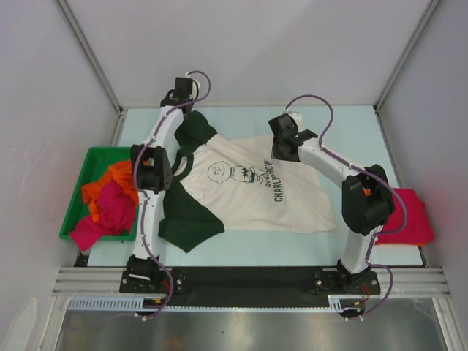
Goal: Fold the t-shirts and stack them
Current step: Flatten out the tshirt
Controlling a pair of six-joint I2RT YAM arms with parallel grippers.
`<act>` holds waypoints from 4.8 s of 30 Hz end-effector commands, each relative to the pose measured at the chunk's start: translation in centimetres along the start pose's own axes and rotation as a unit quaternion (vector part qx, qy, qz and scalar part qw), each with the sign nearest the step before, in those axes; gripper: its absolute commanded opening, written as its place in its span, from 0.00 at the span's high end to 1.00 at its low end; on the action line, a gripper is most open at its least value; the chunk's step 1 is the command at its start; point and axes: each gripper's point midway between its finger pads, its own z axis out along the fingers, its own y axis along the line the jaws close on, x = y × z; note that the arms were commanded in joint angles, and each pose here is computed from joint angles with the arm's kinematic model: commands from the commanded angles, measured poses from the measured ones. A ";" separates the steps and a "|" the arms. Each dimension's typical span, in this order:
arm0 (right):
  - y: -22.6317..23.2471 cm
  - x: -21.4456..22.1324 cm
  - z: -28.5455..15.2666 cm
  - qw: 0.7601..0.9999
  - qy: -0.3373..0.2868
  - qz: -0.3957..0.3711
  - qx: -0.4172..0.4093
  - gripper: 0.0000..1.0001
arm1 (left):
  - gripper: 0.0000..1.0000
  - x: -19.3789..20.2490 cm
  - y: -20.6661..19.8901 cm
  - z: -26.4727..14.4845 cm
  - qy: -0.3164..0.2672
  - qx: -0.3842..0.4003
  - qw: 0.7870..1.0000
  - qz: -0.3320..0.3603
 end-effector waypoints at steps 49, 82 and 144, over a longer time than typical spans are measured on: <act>-9.0 -3.1 19.0 0.990 0.085 0.061 0.100 1.00 | 0.03 5.3 -5.3 -16.8 0.006 0.233 0.968 -0.094; -24.1 -12.2 20.4 0.962 -0.001 0.171 0.211 1.00 | 0.05 7.9 -6.4 -13.6 0.056 0.213 0.972 -0.086; -0.3 -6.4 -13.1 0.992 -0.106 0.040 -0.058 0.70 | 0.72 10.9 -9.9 -1.5 0.184 0.221 0.958 0.002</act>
